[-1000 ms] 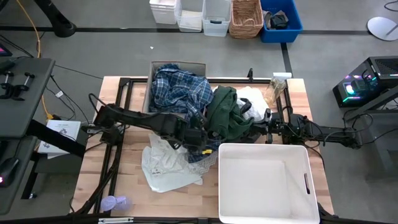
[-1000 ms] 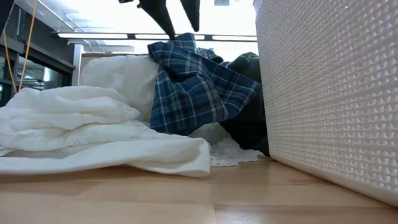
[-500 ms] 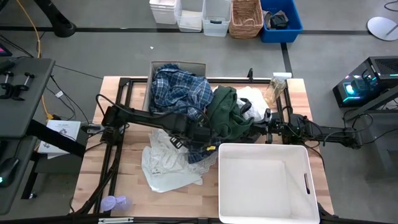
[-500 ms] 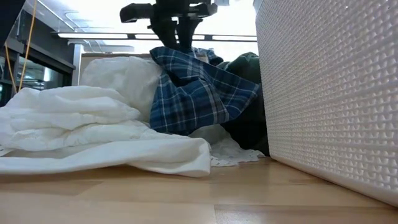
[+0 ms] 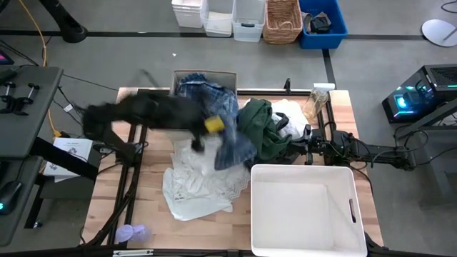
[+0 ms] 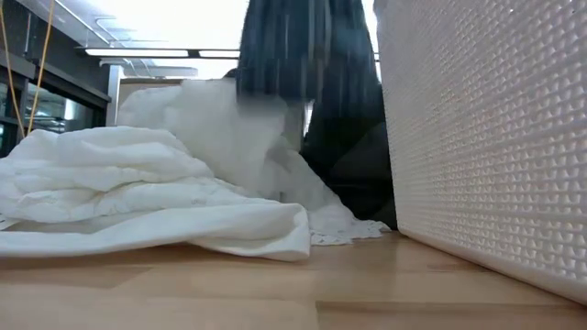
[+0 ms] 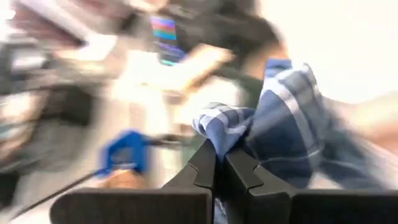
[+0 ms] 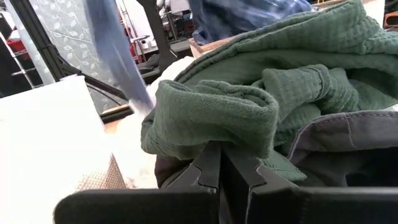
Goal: Sort clothes
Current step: Put the dark blue long sleeve polo into the laundry organizer, then put the dark green shorts into the laundry organizer
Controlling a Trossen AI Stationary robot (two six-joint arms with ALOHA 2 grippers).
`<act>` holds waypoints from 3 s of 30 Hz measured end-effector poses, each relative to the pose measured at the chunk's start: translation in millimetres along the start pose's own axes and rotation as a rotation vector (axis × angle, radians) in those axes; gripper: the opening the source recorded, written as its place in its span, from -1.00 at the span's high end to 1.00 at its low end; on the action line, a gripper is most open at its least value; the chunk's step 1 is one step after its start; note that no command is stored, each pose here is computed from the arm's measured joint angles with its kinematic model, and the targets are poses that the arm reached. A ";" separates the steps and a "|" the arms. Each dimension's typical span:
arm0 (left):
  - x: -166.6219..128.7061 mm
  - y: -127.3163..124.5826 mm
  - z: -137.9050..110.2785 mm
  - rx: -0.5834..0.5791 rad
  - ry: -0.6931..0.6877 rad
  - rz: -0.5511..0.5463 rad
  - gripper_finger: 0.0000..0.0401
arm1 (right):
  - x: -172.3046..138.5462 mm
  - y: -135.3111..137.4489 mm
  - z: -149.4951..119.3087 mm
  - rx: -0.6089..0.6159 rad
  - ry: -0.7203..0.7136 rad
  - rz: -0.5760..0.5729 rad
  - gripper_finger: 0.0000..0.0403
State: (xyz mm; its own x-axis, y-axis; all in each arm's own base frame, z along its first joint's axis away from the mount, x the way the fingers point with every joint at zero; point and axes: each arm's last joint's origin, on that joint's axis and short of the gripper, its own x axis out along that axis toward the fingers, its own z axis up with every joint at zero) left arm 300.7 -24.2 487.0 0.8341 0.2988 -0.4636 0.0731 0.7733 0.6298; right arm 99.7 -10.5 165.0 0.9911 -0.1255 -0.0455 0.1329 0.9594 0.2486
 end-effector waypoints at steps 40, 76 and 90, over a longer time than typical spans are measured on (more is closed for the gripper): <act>128.2 -71.8 -236.4 -0.892 0.555 0.012 0.98 | 0.0 0.0 0.0 0.000 0.000 0.000 1.00; 38.8 36.3 -155.0 -1.008 0.519 -0.246 -0.36 | 0.0 0.0 0.0 0.000 0.000 0.000 1.00; 157.5 10.5 -90.2 -1.063 0.069 -0.249 -0.36 | 0.0 0.0 0.0 0.000 0.001 0.000 1.00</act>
State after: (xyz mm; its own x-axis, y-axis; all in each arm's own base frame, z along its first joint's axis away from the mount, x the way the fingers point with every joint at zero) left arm 383.5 81.4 364.3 0.8263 0.0720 -0.5586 -0.3016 0.8942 -0.3308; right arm 99.7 -10.4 164.9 0.9911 -0.1251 -0.0459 0.1326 0.9594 0.2488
